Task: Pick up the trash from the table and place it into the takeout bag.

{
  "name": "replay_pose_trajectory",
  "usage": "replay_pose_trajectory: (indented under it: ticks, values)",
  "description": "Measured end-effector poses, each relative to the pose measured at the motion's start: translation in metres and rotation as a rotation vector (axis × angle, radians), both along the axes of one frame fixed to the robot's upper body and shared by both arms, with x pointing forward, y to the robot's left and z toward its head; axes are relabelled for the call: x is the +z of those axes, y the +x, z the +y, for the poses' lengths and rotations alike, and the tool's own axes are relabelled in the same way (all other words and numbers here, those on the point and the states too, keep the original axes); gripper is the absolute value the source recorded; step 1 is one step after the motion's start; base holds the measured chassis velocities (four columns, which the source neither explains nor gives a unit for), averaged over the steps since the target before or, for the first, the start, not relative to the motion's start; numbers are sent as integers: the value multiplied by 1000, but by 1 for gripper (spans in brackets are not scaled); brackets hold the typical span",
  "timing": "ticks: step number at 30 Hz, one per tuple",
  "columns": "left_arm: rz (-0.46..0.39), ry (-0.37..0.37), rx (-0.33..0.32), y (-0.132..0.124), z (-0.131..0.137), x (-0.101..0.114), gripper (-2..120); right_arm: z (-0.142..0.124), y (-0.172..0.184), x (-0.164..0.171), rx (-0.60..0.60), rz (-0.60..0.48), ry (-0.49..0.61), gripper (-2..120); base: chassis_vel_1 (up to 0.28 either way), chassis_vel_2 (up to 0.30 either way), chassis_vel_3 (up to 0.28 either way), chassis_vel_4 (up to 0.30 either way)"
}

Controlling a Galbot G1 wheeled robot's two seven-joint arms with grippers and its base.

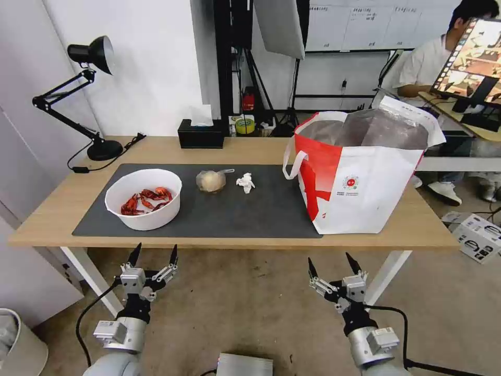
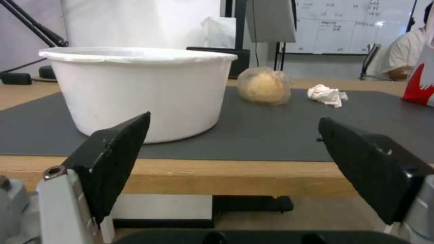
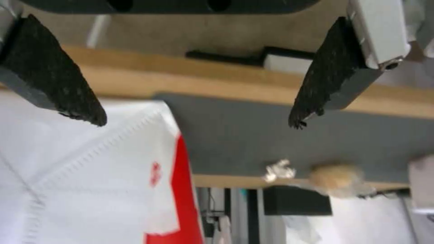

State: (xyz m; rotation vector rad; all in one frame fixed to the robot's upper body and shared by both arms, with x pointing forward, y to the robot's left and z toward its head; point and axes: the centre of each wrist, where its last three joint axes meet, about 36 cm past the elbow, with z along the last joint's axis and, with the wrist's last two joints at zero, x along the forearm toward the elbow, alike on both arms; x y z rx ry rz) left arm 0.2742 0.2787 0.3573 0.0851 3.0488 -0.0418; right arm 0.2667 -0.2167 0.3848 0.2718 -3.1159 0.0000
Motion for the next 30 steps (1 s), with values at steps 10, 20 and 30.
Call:
replay_pose_trajectory:
  ticks: [10,20,30]
  values:
    - [3,1,2,0,-2,-2,100,11,39,19,61,64,79,99,0,0,0,0]
    - [12,-2,9,1,-4,-7,100,40,128,38,98,107,105,100,0,0,0,0]
    - [11,-7,17,2,-5,-8,100,88,202,31,106,138,92,100,0,0,0,0]
